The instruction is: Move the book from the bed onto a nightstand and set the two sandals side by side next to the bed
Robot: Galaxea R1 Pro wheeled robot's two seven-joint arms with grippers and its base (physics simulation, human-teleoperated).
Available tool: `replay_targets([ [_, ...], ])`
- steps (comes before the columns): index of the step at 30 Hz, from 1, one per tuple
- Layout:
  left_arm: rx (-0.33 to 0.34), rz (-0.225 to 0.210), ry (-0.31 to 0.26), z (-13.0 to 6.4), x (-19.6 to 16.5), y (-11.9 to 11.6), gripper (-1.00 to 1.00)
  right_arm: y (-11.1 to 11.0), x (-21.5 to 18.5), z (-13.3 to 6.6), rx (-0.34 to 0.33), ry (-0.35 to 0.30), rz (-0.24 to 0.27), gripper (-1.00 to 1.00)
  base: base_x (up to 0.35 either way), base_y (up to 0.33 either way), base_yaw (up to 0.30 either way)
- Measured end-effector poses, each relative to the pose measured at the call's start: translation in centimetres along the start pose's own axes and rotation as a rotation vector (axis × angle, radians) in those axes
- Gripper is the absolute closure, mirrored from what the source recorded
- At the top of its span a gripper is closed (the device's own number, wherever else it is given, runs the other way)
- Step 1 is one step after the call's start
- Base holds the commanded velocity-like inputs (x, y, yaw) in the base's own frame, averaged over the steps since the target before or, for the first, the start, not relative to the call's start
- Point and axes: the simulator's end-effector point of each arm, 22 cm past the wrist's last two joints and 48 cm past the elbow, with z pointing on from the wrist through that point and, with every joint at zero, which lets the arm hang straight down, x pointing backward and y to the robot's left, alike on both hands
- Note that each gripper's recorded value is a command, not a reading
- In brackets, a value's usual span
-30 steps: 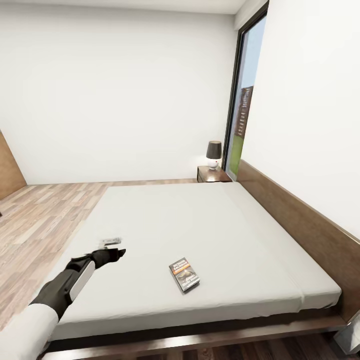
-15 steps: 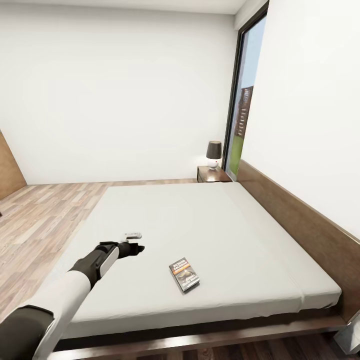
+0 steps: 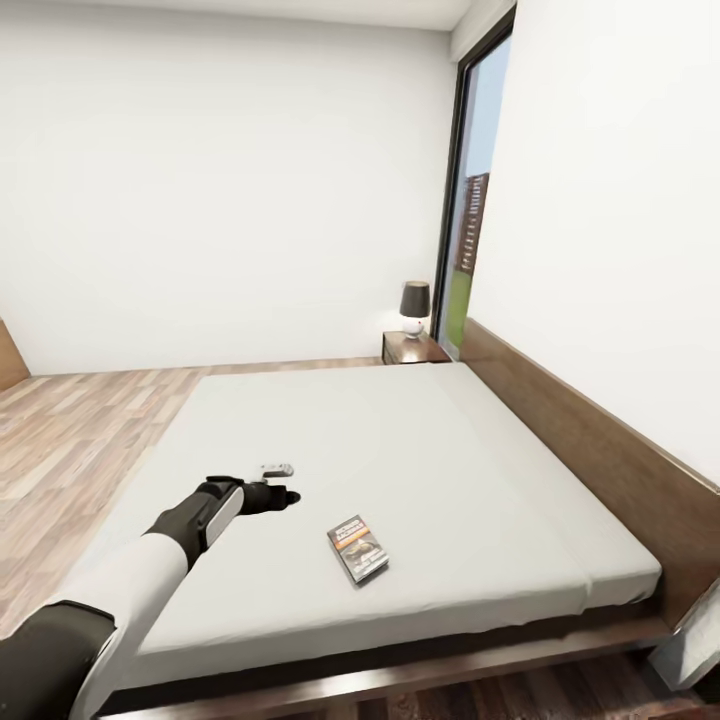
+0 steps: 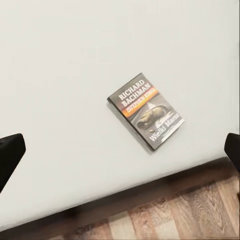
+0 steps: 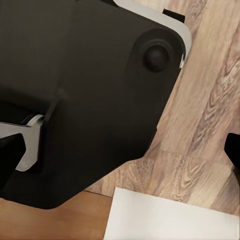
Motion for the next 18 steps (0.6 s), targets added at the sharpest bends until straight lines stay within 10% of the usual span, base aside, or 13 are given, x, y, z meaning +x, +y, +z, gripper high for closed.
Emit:
replay_targets([
  [18, 0.014, 0.004, -0.005, -0.36, -0.65, -0.29, -1.00, 0.24, -0.24, 0.03, -0.004, -0.011, -0.003, -1.00, 0.068, 0.046, -0.146],
])
